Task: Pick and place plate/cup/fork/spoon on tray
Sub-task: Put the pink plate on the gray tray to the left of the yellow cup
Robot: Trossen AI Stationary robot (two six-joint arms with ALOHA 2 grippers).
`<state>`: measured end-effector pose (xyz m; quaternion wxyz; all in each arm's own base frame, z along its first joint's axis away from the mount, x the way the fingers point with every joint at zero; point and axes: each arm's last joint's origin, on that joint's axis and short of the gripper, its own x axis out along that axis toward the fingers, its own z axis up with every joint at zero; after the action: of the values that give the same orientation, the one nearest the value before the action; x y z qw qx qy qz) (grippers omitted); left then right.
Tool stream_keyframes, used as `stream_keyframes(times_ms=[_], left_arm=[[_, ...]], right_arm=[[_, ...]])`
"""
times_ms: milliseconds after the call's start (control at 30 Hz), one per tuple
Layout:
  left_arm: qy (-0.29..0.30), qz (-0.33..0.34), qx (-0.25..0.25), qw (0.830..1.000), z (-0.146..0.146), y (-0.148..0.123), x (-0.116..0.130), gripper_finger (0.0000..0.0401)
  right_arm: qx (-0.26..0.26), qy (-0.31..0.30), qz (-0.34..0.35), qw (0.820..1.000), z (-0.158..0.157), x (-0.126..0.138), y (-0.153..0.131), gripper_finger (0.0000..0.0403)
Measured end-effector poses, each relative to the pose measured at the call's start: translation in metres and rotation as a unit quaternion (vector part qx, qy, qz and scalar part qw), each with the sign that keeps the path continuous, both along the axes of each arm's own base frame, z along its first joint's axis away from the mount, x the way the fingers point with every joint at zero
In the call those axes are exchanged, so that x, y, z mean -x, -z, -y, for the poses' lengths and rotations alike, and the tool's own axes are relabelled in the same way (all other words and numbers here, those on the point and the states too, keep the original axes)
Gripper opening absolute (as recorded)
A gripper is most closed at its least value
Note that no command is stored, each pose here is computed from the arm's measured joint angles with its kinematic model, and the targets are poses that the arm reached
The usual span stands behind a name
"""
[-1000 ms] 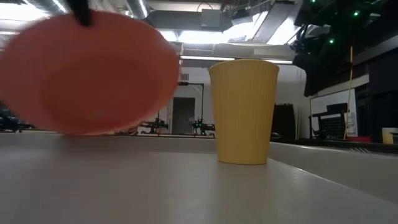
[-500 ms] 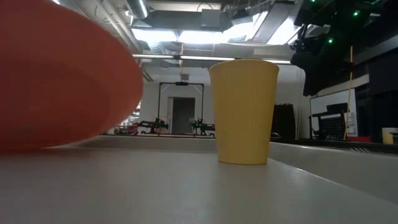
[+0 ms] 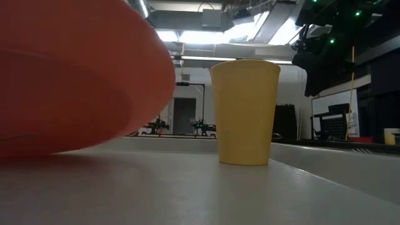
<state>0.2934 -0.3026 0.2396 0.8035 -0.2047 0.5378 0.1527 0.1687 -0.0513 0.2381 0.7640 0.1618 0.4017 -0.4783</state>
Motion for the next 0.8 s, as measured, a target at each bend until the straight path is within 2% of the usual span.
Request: stream_keyframes(times_ms=[233, 467, 800], left_arm=[[-0.003, -0.006, 0.002, 1.0, 0.0, 0.0, 0.001, 0.0046], [-0.037, -0.052, -0.028, 0.998, -0.006, 0.002, 0.012, 0.0062], [-0.033, -0.045, -0.035, 0.998, -0.006, 0.002, 0.012, 0.0084]], right_arm=[[0.0, 0.0, 0.0, 1.0, 0.0, 0.0, 0.0, 0.0121], [0.0, 0.0, -0.001, 1.0, 0.0, 0.0, 0.0, 0.0121], [0.0, -0.001, -0.001, 1.0, 0.0, 0.0, 0.0, 0.0121]])
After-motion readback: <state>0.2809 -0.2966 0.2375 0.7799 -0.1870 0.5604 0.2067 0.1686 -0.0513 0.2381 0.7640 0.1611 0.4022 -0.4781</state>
